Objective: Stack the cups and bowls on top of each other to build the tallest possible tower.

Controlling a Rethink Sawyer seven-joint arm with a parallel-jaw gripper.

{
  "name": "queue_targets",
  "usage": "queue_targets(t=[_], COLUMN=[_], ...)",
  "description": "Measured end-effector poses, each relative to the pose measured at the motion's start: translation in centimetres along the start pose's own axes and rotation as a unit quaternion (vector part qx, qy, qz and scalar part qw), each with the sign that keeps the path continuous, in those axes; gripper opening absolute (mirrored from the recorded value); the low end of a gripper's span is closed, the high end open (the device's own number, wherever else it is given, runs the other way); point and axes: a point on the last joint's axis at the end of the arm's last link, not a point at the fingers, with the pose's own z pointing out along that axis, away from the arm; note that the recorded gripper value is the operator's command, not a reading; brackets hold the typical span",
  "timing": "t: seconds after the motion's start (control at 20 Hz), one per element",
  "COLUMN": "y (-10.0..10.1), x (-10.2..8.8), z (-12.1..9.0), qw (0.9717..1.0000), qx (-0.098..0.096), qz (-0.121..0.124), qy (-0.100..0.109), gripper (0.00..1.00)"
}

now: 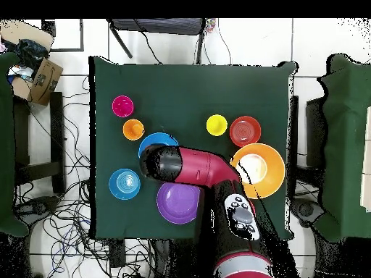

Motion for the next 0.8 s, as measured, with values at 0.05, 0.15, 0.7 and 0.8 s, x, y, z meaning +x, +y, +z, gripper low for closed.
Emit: queue_targets(t=[0.05,0.15,0.7,0.8], y=[0.0,0.1,0.1,0.1], x=[0.0,-0.1,-0.9,-1.1], z=[-0.1,-0.2,-0.7,-0.7], qw=[1.0,1.0,0.9999,0.9999], qx=[0.0,0.001,0.002,0.002], qz=[0.0,-0.001,-0.002,-0.002], qy=[-0.001,-0.003,-0.012,-0.013], gripper=[1.0,1.0,1.0,1.0])
